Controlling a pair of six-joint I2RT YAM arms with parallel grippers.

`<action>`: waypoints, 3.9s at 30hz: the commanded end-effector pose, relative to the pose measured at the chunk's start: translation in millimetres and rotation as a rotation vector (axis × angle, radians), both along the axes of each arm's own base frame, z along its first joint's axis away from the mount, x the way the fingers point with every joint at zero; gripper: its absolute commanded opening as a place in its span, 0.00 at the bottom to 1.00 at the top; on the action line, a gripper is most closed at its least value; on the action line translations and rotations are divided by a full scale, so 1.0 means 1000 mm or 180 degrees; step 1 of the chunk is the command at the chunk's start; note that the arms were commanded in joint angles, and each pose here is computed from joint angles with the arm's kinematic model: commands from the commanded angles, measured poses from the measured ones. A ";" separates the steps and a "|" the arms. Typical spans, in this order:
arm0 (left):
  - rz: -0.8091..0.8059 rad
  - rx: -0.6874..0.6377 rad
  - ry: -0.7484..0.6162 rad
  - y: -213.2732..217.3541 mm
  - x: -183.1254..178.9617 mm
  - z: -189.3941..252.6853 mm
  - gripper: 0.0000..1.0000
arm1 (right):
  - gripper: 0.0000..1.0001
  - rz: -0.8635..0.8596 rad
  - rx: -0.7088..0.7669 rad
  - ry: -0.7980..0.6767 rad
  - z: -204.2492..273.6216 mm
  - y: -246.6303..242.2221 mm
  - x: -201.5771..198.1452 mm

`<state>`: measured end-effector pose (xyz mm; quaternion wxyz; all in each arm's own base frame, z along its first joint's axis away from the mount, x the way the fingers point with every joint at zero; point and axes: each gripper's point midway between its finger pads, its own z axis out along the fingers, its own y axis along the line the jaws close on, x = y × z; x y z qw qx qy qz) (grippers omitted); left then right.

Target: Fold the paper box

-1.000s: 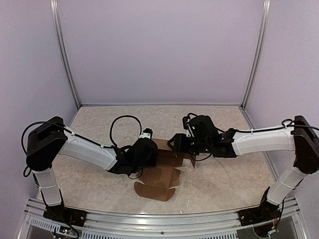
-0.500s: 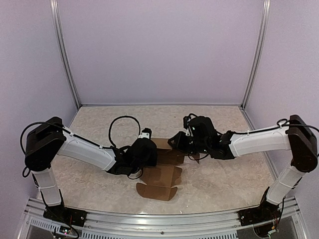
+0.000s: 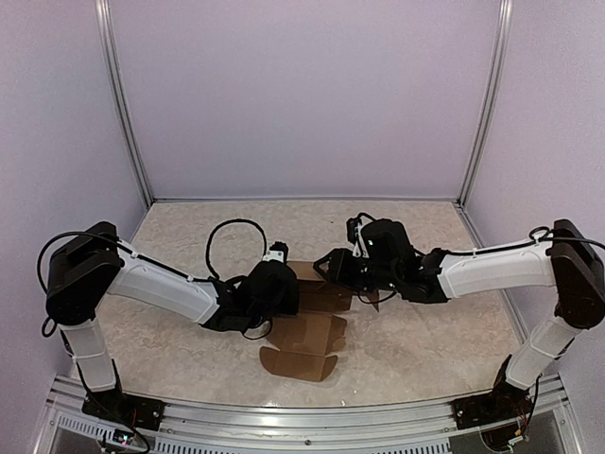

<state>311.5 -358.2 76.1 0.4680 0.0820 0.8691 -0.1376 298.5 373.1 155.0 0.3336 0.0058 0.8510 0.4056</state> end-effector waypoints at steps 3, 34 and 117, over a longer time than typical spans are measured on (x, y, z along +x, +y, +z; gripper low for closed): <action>-0.0022 -0.0326 0.0045 0.004 0.009 0.022 0.00 | 0.45 0.0144 -0.0247 -0.0316 0.022 -0.023 -0.015; -0.0593 -0.2563 0.0443 0.028 0.028 0.121 0.00 | 0.51 0.0231 0.0700 -0.1295 0.109 -0.059 -0.053; -0.0617 -0.1149 -0.0077 0.043 0.016 0.111 0.00 | 0.57 0.0715 -0.0571 -0.1852 0.100 -0.097 -0.082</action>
